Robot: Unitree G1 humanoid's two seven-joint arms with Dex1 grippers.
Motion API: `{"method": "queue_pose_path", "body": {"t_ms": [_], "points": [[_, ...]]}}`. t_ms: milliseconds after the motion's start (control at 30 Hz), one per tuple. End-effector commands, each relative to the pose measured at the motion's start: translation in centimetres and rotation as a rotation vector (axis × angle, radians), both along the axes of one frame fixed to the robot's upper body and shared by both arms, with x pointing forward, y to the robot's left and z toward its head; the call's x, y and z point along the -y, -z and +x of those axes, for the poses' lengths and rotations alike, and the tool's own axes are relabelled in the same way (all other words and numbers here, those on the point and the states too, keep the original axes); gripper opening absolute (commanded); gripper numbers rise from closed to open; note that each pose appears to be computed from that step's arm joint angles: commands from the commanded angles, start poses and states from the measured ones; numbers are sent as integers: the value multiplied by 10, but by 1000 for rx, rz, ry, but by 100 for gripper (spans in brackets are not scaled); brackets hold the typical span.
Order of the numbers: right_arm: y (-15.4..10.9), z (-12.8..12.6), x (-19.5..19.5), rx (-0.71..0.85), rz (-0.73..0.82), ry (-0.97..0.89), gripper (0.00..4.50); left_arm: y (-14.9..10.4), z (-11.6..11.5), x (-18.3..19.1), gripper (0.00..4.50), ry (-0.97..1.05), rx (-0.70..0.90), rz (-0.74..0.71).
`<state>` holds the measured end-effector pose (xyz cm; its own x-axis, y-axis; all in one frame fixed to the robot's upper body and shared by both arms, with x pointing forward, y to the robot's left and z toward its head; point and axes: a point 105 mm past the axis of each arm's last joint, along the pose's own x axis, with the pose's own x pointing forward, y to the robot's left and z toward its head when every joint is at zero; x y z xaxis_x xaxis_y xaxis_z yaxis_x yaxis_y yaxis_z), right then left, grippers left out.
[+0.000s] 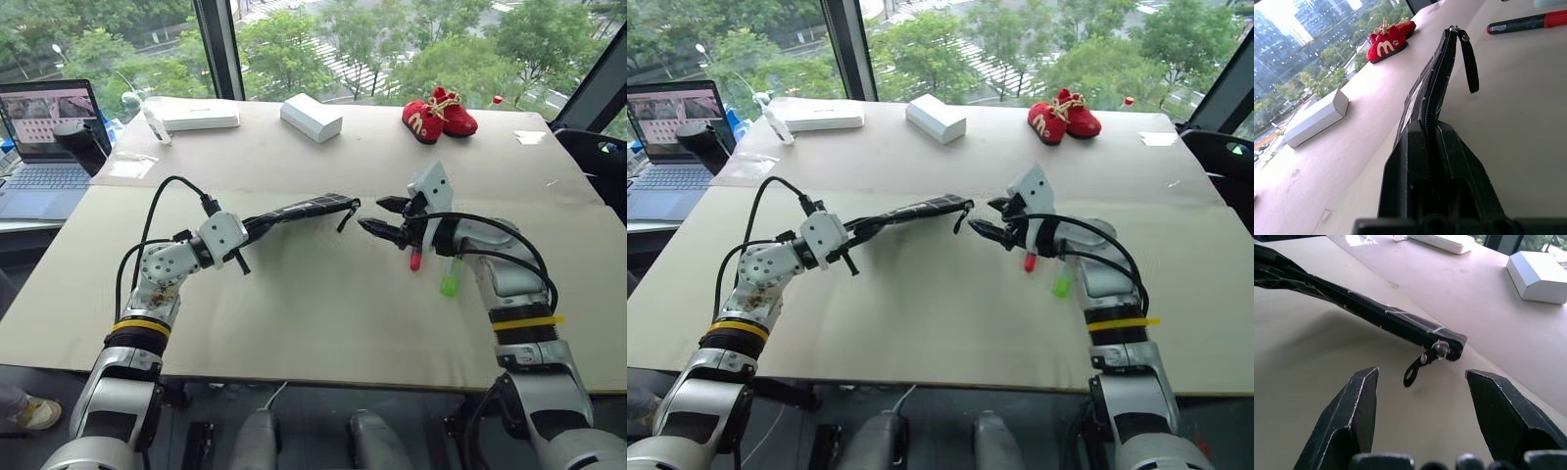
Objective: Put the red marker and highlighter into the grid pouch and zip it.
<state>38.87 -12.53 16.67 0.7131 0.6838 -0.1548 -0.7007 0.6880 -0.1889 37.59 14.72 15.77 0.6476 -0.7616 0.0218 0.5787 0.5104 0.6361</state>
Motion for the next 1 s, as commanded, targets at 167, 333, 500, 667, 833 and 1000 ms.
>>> {"method": "queue_pose_path", "body": {"t_ms": [167, 333, 500, 667, 833, 1000], "points": [[5, 9, -14, -53, 184, 190, 317, -5, -9, 4, 0, -8, 31, 4], [13, 11, -18, -105, 248, 226, 317, -4, -9, 4, 0, -16, 27, -5], [13, 13, -27, -116, 269, 214, 317, -5, -8, 7, 0, -20, 25, -25], [16, 20, -33, -116, 259, 216, 317, -6, -7, 10, 0, -16, 28, -38], [15, 26, -33, -98, 241, 222, 317, -8, -8, 12, 0, -12, 33, -46], [15, 26, -37, -78, 224, 184, 249, -8, -9, 13, 0, -12, 31, -47]]}}
